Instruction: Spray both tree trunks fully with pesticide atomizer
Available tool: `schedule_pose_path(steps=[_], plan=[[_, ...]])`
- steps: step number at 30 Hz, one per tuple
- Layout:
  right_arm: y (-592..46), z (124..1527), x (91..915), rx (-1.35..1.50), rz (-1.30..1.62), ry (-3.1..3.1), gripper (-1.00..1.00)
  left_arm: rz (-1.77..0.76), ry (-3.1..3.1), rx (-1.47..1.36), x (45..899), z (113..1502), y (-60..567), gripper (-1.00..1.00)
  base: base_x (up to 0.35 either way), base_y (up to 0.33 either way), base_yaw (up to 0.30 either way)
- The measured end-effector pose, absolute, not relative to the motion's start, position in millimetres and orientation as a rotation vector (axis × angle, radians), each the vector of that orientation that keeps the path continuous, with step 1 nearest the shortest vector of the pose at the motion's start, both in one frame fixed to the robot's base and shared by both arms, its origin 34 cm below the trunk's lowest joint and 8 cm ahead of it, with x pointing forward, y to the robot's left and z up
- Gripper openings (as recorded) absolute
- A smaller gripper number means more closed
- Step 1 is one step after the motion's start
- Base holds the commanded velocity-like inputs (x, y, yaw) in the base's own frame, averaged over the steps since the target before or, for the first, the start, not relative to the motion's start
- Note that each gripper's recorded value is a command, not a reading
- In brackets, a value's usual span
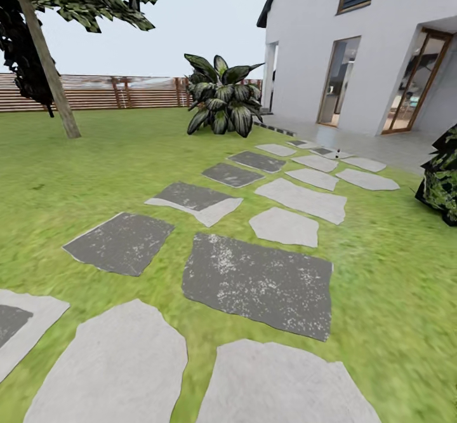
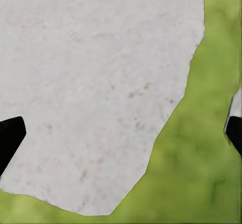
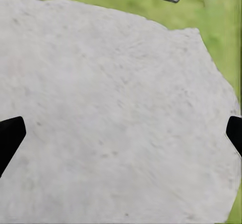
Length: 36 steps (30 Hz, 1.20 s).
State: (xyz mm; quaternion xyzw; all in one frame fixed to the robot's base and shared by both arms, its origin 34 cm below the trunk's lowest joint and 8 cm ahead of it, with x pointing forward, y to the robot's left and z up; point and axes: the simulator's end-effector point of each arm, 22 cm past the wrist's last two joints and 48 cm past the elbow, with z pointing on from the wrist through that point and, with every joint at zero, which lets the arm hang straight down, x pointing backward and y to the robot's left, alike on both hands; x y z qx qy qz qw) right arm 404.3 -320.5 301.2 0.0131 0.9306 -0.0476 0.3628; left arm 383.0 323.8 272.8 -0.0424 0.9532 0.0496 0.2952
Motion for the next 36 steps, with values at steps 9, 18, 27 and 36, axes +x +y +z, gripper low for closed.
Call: schedule_pose_path(steps=[9,18,27,36], plan=[[-320.4,301.1,404.4,0.033,-0.122,2.396,1.0,0.131,2.536,-0.112,383.0,272.8,323.5,1.0,0.339,0.0,-0.145],[-320.1,301.1,404.4,0.032,-0.122,2.396,1.0,0.131,2.537,-0.111,383.0,272.8,323.4,1.0,0.339,0.0,-0.006],[-320.4,301.2,404.4,0.034,-0.123,2.396,1.0,0.131,2.537,-0.111,383.0,272.8,323.4,1.0,0.339,0.0,0.0],[-320.7,301.2,404.4,0.035,-0.123,2.396,1.0,0.132,2.537,-0.111,383.0,272.8,323.5,1.0,0.339,0.0,0.0]])
